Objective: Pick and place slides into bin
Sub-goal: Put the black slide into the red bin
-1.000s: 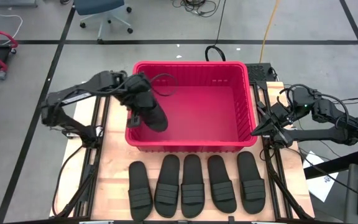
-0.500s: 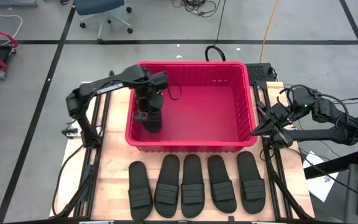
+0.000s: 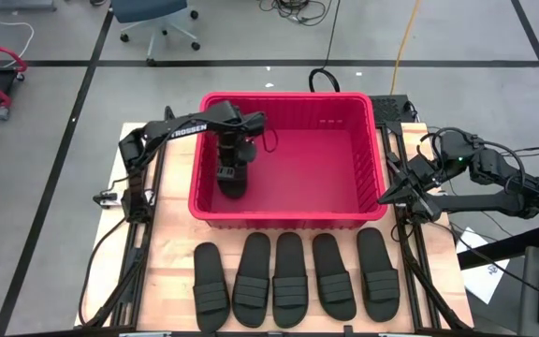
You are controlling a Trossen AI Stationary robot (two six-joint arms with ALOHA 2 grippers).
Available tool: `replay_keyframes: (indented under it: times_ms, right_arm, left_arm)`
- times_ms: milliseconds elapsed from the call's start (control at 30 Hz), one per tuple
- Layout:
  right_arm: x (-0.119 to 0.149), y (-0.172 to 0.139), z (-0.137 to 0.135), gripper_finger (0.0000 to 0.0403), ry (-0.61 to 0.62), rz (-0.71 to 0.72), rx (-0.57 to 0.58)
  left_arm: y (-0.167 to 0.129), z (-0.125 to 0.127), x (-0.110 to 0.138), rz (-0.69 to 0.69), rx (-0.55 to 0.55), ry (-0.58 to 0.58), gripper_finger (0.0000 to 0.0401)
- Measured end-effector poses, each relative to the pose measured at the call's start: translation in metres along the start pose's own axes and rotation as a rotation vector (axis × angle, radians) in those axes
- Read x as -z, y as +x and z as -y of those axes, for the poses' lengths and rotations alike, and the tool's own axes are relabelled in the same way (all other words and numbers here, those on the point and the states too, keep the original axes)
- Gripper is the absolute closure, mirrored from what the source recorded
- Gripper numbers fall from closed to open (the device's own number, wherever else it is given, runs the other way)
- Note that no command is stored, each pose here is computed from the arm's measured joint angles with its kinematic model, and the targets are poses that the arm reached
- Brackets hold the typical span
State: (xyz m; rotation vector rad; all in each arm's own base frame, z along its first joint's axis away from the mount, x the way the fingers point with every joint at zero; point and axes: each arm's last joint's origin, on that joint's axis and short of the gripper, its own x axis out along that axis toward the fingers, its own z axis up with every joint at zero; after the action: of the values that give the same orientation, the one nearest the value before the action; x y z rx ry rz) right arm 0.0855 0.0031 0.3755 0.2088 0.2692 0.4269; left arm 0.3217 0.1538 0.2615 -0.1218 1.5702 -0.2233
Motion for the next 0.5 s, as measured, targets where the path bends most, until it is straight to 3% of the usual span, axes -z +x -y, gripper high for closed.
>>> replay_keyframes:
  times_ms: [500]
  right_arm:
    - [0.000,0.000,0.000,0.0403,0.000,0.000,0.000]
  left_arm:
    - [0.026,-0.028,-0.009,-0.050,-0.047,-0.059,0.0401]
